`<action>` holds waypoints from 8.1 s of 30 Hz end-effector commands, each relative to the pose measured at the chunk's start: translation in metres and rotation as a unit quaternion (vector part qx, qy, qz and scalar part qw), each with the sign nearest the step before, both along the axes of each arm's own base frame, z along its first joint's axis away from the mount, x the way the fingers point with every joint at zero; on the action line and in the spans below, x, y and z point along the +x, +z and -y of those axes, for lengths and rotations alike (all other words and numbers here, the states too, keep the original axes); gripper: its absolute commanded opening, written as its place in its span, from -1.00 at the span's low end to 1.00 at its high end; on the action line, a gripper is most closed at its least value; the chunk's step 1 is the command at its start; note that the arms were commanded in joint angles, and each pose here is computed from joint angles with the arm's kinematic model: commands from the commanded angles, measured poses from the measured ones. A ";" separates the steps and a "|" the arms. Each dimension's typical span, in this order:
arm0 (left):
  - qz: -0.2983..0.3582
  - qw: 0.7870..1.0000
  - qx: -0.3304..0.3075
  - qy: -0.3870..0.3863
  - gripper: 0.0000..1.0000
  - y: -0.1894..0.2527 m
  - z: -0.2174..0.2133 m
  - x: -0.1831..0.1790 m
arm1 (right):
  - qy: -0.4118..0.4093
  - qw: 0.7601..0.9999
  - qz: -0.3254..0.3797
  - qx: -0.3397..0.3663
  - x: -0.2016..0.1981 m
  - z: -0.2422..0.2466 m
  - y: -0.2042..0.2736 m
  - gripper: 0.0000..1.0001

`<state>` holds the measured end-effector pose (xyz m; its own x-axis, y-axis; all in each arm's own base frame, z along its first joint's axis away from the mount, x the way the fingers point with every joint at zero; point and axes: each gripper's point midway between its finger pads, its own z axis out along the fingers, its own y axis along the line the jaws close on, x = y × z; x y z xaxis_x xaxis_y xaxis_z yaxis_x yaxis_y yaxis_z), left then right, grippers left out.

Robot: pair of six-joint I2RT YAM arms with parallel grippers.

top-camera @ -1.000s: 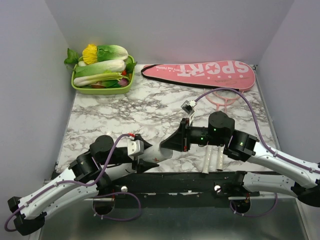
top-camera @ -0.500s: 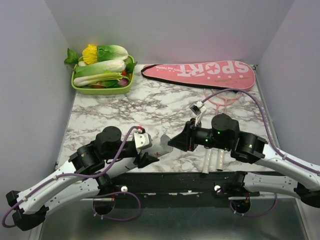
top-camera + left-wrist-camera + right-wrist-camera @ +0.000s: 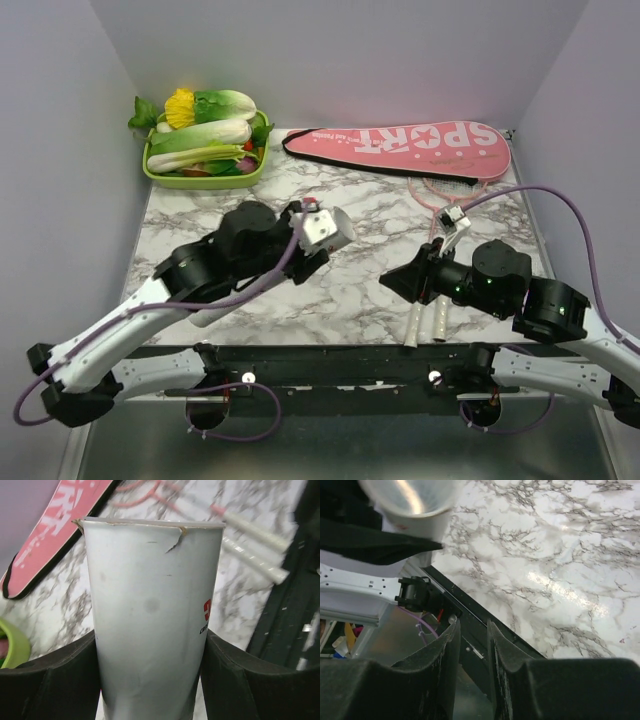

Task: Pack up the badminton gear

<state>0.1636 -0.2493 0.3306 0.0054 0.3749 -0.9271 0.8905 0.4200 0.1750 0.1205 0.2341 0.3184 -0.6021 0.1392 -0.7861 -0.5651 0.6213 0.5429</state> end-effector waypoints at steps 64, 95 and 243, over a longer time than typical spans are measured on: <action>-0.088 0.900 0.001 0.427 0.97 -0.063 -0.146 0.179 | -0.187 0.969 -0.097 -0.128 0.140 0.025 -0.104 0.45; -0.188 0.956 -0.190 0.119 0.97 -0.096 -0.051 0.027 | -0.562 0.770 -0.244 0.178 0.438 0.047 -0.240 0.44; -0.190 0.896 0.341 0.212 0.82 -0.267 -0.013 0.028 | -0.055 0.985 -0.108 -0.121 0.107 0.034 -0.185 0.21</action>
<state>0.1916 -0.2314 0.0627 -0.5335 0.7455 -0.3995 0.7271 0.6455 0.2337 0.2319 0.2009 0.1398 -0.7464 0.0610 -0.6627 -0.3626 0.7978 0.4818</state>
